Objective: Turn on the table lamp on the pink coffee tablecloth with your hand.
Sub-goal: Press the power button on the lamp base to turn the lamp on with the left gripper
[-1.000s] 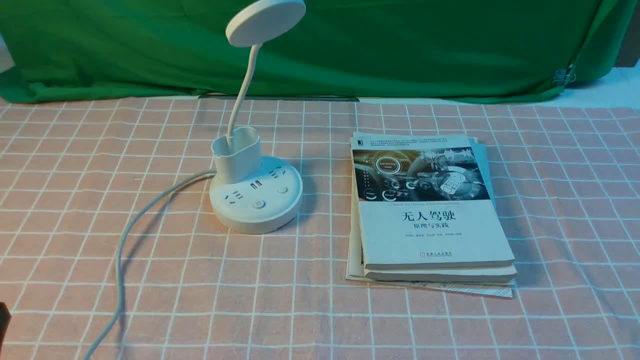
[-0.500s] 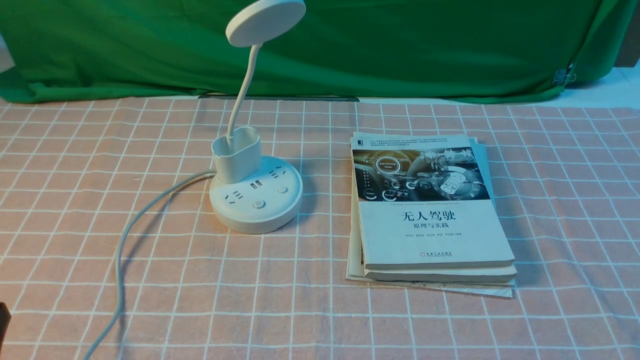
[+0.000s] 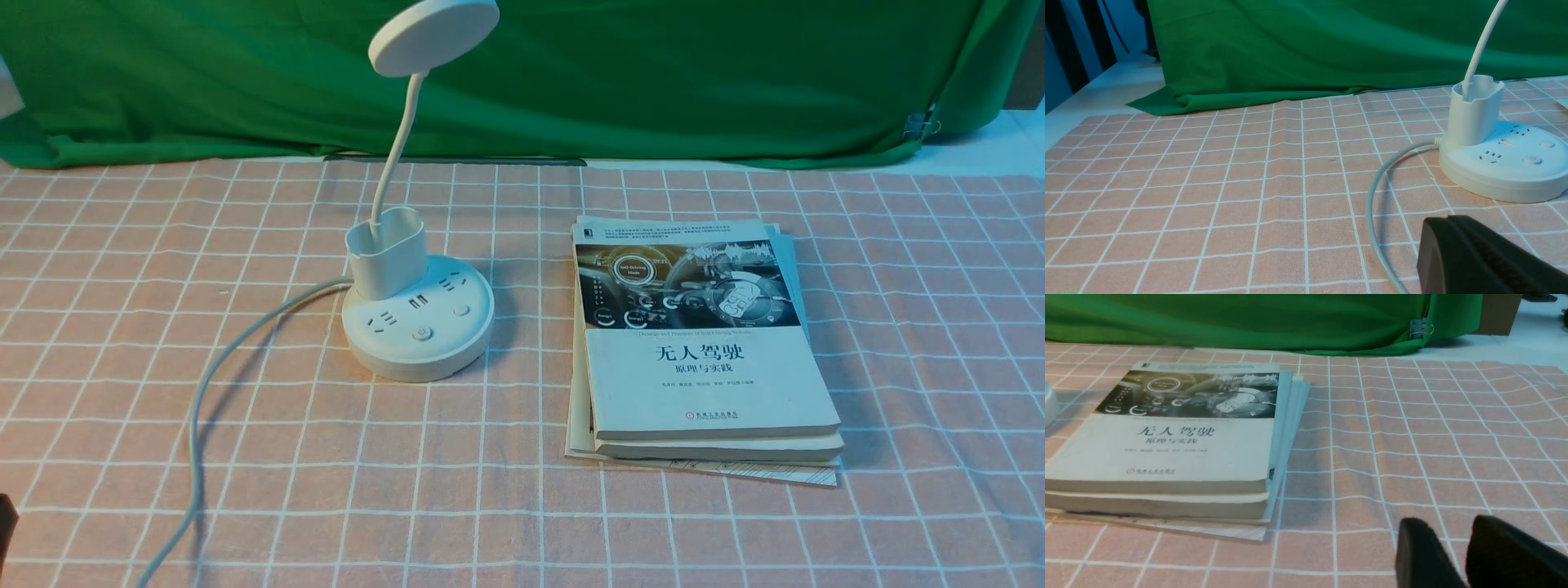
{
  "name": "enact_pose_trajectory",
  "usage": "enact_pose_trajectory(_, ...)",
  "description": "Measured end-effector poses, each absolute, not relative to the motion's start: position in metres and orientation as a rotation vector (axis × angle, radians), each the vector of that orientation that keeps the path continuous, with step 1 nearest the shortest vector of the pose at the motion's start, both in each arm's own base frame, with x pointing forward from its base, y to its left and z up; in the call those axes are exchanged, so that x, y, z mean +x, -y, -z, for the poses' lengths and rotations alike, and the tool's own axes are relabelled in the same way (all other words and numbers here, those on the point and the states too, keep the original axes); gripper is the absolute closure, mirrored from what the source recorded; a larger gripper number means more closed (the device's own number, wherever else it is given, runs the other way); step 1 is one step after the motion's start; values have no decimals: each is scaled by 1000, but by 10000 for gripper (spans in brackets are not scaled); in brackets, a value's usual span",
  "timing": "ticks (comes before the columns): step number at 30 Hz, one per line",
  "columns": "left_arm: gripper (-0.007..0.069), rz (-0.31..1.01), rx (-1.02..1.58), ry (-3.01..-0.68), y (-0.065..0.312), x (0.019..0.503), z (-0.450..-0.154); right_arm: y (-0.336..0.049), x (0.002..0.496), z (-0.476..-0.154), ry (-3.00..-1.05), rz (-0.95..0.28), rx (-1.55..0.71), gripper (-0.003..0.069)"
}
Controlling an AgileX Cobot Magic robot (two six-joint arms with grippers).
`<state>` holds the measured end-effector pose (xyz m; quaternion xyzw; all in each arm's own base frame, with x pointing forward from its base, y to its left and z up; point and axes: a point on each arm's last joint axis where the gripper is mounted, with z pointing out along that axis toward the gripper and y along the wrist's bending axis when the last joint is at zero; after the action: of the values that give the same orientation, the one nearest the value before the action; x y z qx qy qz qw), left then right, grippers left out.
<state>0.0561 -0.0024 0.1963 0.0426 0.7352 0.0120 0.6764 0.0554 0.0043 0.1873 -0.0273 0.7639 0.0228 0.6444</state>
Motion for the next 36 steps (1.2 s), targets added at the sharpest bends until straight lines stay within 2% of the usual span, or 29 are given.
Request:
enact_pose_trajectory(6,624,-47,107,-1575,2,56,-203,-4,55,-187,-1739,-52,-62,418)
enact_pose_trajectory(14,624,-91,81,-1095,1,46,-245,-4,55,-187,-1740,-52,-62,418)
enact_pose_trajectory(18,624,-85,61,-949,0,40,-257,-4,55,-187,-1740,-52,-62,418)
enact_pose_trajectory(20,624,-49,34,-859,0,34,-263,-4,55,-187,-1740,-52,-62,419)
enact_pose_trajectory(22,624,28,-14,-672,-2,22,-275,-4,55,-187,-1740,-52,-62,419)
enact_pose_trajectory(24,624,57,-26,-621,-2,18,-281,-4,55,-187,-1740,-52,-62,419)
enact_pose_trajectory(26,624,110,-35,-559,-2,10,-303,-4,55,-187,-1740,-52,-62,419)
enact_pose_trajectory(29,624,130,-21,-638,0,7,-349,-4,55,-187,-1740,-52,-62,419)
enact_pose_trajectory(31,624,126,-22,-786,1,15,-374,-4,55,-187,-1740,-52,-62,419)
enact_pose_trajectory(32,624,126,-22,-791,1,15,-380,-4,55,-187,-1740,-52,-62,419)
enact_pose_trajectory(35,622,107,-24,-1080,2,48,-392,-4,55,-187,-1740,-52,-62,419)
enact_pose_trajectory(36,622,105,-30,-1222,2,69,-387,-4,55,-187,-1740,-52,-62,419)
